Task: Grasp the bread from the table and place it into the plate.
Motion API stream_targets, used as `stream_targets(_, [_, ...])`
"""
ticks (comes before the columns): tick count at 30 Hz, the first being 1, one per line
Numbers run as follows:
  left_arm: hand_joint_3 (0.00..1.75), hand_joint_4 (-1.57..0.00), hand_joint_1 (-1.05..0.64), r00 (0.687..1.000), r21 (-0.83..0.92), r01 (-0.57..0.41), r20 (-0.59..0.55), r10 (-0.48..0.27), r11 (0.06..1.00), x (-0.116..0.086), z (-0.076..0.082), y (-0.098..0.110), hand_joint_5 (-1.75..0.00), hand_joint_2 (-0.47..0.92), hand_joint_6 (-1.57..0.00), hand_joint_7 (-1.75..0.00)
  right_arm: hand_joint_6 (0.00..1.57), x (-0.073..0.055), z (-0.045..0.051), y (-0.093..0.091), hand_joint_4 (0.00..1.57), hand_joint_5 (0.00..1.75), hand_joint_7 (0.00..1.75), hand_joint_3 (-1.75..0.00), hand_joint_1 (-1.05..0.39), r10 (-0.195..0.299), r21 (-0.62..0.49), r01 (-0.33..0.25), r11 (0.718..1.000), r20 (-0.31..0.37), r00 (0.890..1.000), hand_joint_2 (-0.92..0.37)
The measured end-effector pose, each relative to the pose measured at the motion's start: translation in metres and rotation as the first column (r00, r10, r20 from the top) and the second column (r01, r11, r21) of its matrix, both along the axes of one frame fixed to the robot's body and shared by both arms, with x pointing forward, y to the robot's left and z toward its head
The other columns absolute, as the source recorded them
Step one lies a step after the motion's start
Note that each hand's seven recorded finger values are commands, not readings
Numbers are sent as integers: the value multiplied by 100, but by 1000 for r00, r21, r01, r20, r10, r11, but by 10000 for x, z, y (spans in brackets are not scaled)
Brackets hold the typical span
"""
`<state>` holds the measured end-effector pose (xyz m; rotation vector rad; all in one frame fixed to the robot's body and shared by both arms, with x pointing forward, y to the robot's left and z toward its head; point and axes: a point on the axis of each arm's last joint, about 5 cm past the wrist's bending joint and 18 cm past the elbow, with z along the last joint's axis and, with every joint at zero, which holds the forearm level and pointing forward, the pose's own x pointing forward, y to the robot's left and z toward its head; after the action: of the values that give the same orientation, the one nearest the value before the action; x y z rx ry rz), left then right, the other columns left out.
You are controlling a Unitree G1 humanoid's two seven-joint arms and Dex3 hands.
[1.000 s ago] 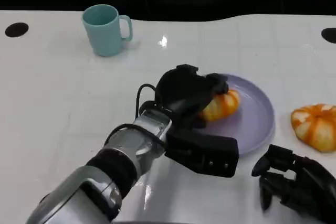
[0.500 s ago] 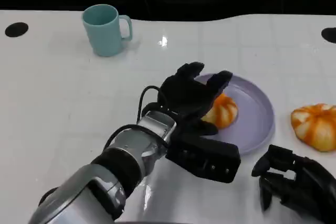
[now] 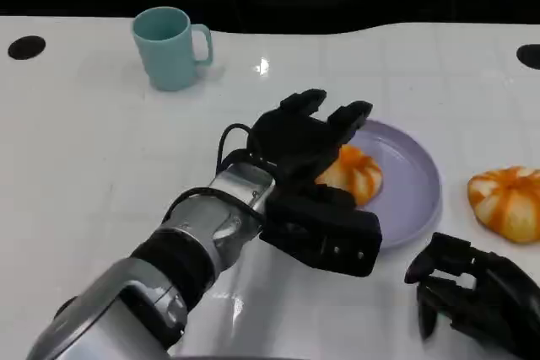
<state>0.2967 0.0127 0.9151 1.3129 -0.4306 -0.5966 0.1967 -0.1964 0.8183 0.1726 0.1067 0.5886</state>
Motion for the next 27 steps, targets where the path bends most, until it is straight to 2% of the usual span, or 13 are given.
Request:
stream_targets(5, [67, 0, -97, 996, -107, 14, -86, -23, 994, -28, 74, 139, 0, 92, 0, 0, 68, 3, -6, 1, 64, 175, 135, -25, -51, 7, 8, -7, 1000, -1, 1000, -92])
stream_targets(8, [66, -3, -97, 995, -133, 14, -100, -27, 991, -57, 94, 229, -1, 92, -2, -1, 68, 2, -8, -2, 64, 175, 135, -25, -51, 5, 8, -5, 1000, -3, 1000, -92])
stream_targets(15, [57, -35, -85, 995, -238, 17, -87, -38, 971, -147, 117, 349, -23, 92, -29, -13, 68, 6, -5, 1, 64, 175, 134, -25, -51, 7, 4, -7, 1000, -2, 1000, -92])
stream_targets(16, [57, -36, -84, 996, -256, 17, -86, -40, 966, -160, 117, 363, -28, 92, -32, -13, 68, 6, -5, 1, 64, 175, 134, -25, -51, 7, 4, -7, 1000, -2, 1000, -92])
stream_targets(17, [56, -33, -82, 995, -274, 17, -88, -43, 961, -171, 114, 377, -45, 92, -36, -12, 68, 6, -5, 1, 64, 175, 134, -25, -51, 7, 4, -7, 1000, -2, 1000, -92])
stream_targets(19, [54, -30, -79, 995, -309, 11, -92, -41, 951, -191, 99, 413, -66, 92, -42, -12, 68, 6, -5, 2, 64, 175, 134, -25, -52, 6, 3, -6, 1000, -2, 1000, -92])
stream_targets(21, [54, -29, -78, 995, -337, 3, -95, -37, 942, -211, 81, 452, -71, 92, -43, -12, 68, 6, -4, 1, 64, 175, 134, -25, -52, 5, 3, -5, 1000, -3, 1000, -92])
stream_targets(23, [48, -37, -72, 995, -362, -4, -97, -33, 932, -229, 68, 483, -97, 92, -55, -20, 69, 8, -3, 2, 64, 175, 134, -24, -51, 5, 3, -5, 1000, -5, 1000, -92])
stream_targets(25, [44, -42, -66, 996, -428, -7, -86, -32, 904, -266, 47, 520, -114, 92, -64, -30, 69, 11, -2, 3, 64, 175, 134, -24, -51, 8, 6, -8, 1000, -9, 1000, -92])
stream_targets(27, [43, -42, -63, 996, -491, -9, -80, -35, 871, -307, 13, 561, -123, 92, -64, -39, 69, 11, -3, 0, 65, 175, 134, -24, -51, 8, 8, -8, 1000, -9, 1000, -92])
